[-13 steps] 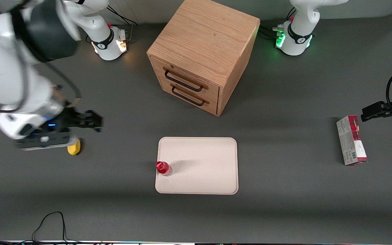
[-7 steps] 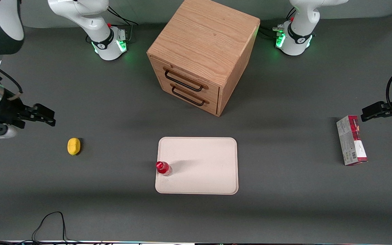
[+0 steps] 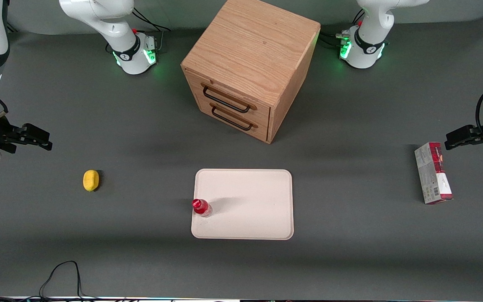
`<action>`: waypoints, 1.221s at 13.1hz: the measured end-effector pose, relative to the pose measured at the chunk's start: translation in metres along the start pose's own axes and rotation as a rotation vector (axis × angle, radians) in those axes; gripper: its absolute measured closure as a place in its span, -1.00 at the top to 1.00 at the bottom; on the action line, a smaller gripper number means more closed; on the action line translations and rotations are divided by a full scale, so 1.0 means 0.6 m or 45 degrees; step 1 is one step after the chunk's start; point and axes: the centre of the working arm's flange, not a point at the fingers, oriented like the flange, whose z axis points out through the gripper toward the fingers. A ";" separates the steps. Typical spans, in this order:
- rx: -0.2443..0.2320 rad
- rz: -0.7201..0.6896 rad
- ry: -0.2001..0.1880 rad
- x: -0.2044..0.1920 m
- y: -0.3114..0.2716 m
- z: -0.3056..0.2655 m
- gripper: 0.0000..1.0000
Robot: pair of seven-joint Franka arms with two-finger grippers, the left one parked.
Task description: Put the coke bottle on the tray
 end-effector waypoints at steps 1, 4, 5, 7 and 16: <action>0.000 -0.002 0.001 0.000 0.000 -0.001 1.00; -0.001 -0.002 0.006 -0.002 0.000 -0.005 1.00; -0.002 0.001 0.005 -0.002 0.002 -0.005 1.00; -0.004 0.020 -0.003 -0.004 0.017 -0.003 1.00; 0.006 0.031 -0.012 -0.006 0.023 0.002 1.00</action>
